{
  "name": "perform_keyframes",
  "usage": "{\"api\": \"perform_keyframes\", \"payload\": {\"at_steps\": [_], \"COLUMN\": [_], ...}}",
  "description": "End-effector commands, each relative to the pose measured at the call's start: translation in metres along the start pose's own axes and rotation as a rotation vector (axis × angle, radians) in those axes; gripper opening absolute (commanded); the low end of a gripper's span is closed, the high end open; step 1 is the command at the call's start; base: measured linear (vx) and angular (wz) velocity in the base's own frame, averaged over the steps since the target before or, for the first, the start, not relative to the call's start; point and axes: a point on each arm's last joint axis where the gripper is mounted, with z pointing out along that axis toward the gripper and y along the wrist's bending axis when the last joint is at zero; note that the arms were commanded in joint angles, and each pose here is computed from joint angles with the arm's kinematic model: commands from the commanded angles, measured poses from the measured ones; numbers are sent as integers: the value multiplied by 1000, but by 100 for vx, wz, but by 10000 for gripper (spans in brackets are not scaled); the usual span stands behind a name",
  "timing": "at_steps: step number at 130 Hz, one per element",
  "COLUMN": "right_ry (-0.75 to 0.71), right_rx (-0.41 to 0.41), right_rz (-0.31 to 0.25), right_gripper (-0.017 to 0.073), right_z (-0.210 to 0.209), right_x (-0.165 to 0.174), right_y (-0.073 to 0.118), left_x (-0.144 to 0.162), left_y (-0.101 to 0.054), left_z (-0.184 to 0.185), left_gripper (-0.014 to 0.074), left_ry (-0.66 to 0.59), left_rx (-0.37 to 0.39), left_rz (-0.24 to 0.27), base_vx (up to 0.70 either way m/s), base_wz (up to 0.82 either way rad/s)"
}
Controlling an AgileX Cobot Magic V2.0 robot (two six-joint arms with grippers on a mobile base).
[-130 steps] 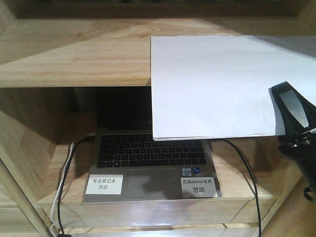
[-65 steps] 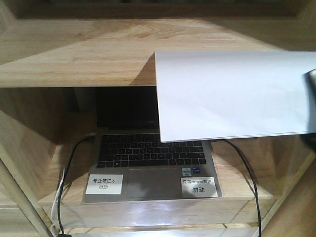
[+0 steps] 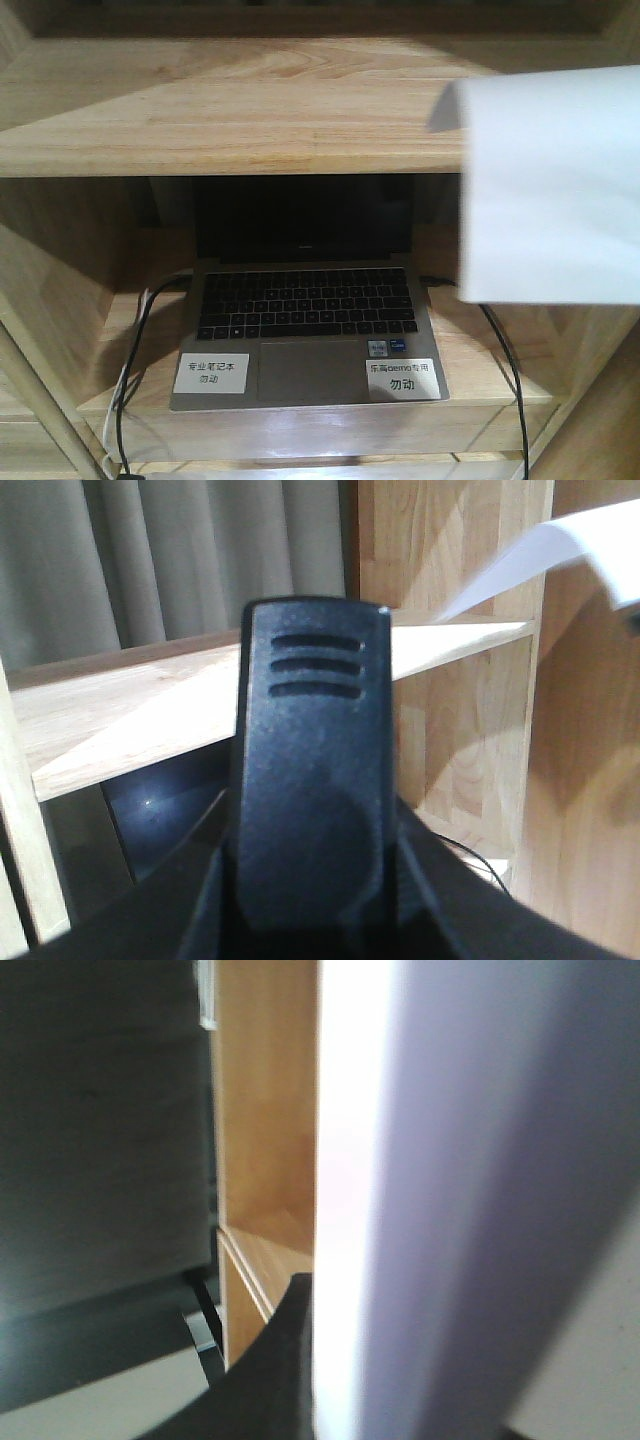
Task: Grab stapler and paper to desk for stapling
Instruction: 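Hold the stapler and paper and back away from the shelf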
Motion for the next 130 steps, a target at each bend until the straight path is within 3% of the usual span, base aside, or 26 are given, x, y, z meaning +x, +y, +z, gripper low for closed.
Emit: {"api": "perform_keyframes", "payload": {"at_steps": [1,19,49,130], "right_ry": [-31,-49,-52,-51], "right_rx": [-36,-62,-59,-63], "right_rz": [-21,-60,-61,-56], "right_gripper": [-6,-6,-6,-6], "right_z": [1,-10,-26,-31], "right_x": [-9,-18,-26,-29], "right_y": [15,30,44,49], "left_x": [-17,-17,-17,-17], "left_y": [1,1,1,1], "left_z": [0,0,0,0], "left_gripper": [-6,-6,-6,-6], "left_ry": [-122,-122,-122,-122], "left_rx": [-3,-3,-3,-3], "left_rz": [-7,-7,-7,-7], "base_vx": [0,0,0,0], "base_wz": [0,0,0,0]}}
